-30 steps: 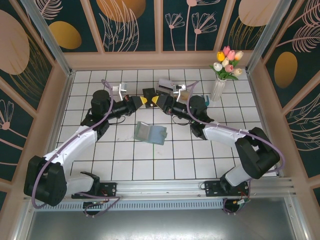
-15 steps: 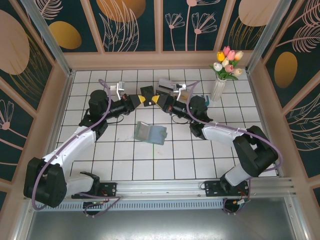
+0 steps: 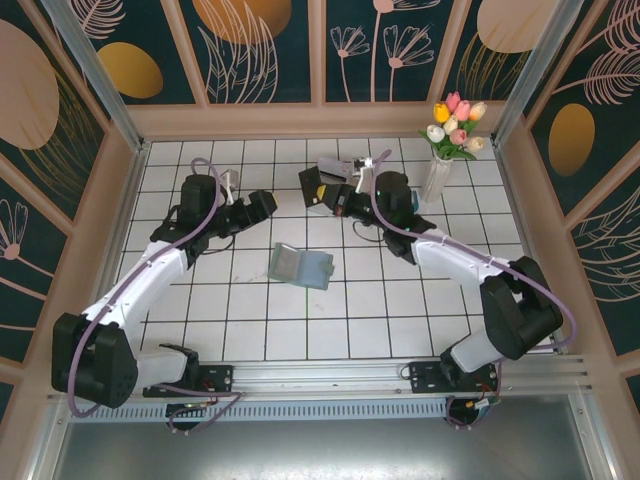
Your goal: Take the credit cards out of the card holder
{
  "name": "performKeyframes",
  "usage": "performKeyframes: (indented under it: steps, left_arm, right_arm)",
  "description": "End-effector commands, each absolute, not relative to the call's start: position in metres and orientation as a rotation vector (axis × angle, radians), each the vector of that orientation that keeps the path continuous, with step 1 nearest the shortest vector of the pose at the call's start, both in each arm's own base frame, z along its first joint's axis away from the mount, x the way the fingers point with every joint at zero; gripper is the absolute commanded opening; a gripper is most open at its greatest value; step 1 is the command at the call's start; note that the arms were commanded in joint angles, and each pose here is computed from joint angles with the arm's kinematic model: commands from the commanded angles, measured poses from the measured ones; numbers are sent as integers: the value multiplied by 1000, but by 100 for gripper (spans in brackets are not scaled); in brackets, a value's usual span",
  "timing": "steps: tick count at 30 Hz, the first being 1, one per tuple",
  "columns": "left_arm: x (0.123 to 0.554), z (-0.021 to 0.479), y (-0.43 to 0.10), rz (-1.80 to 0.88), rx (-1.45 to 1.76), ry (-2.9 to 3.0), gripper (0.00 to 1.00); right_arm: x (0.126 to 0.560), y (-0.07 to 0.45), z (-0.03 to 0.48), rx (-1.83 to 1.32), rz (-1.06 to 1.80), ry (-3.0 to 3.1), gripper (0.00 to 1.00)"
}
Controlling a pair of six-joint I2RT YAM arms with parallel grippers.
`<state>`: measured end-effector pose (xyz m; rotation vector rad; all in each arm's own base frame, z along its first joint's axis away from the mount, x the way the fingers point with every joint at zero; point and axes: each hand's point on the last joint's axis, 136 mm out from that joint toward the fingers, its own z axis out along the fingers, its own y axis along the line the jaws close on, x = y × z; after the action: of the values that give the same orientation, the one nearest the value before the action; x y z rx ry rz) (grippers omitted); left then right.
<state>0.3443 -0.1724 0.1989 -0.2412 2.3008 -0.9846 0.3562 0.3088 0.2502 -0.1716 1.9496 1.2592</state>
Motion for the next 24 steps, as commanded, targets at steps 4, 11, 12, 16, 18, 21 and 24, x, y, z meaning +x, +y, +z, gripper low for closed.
performKeyframes:
  steps: [4, 11, 12, 16, 18, 21, 24]
  left_arm:
    - [340, 191, -125, -612, -234, 2324, 99]
    - [338, 182, -119, -556, -230, 2338, 99]
    - [338, 181, -119, -557, -230, 2339, 99]
    - [338, 175, -121, -561, -223, 2354, 98]
    - [338, 175, -122, -571, -215, 2354, 98]
    - [338, 172, -124, -580, -211, 2363, 98]
    - [338, 169, -125, -586, -206, 2371, 99]
  right_arm:
    - [392, 288, 231, -543, 765, 1955, 0]
    - [422, 296, 218, -910, 532, 1875, 0]
    - [423, 298, 214, -968, 519, 1870, 0]
    - [430, 301, 188, -1190, 420, 1852, 0]
    - [436, 300, 180, -1247, 396, 1863, 0]
    - [443, 297, 165, -1326, 376, 1894, 0]
    - [449, 295, 153, -1386, 343, 1906, 0]
